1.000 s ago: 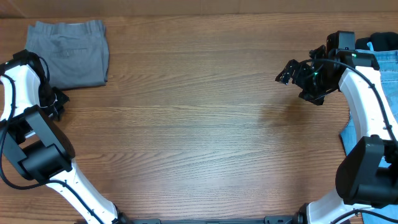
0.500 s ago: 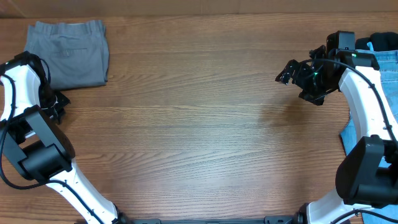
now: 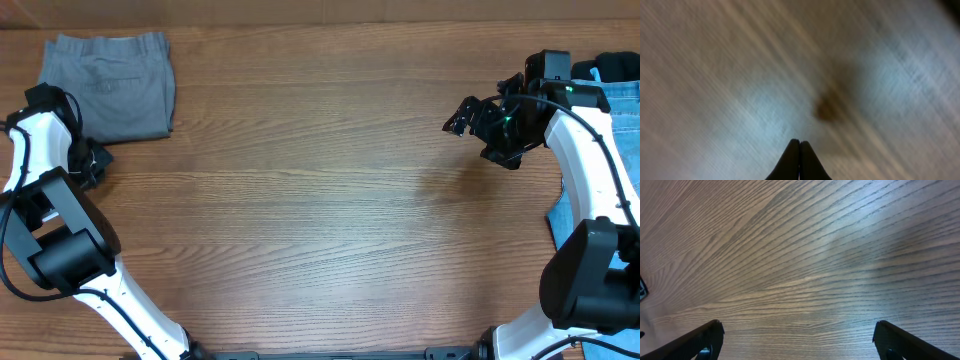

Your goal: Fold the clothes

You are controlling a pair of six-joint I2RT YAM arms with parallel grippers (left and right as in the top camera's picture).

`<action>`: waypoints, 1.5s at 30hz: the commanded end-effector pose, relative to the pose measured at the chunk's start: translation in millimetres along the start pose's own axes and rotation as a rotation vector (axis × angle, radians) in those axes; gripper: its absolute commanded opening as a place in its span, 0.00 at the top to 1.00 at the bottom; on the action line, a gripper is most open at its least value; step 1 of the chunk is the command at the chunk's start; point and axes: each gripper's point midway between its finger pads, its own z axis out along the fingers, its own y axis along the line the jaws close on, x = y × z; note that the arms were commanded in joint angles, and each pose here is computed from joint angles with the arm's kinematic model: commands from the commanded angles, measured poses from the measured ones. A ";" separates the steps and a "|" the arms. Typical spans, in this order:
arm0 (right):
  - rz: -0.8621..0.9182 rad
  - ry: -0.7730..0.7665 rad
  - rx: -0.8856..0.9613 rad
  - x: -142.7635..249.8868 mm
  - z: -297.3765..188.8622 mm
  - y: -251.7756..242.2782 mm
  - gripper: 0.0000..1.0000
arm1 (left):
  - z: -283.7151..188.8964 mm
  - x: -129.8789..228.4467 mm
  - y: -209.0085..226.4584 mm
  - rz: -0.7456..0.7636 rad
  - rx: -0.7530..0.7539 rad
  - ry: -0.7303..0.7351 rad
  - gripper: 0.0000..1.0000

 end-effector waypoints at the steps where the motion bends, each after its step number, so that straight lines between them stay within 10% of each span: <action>1: -0.014 -0.012 -0.004 -1.1 -3.1 3.7 0.00 | 8.5 -4.2 -0.6 0.014 -0.006 -0.025 0.96; 45: -0.007 0.001 -0.020 1.7 -3.2 6.3 0.00 | 31.9 -23.5 -45.5 0.031 0.186 -0.087 0.96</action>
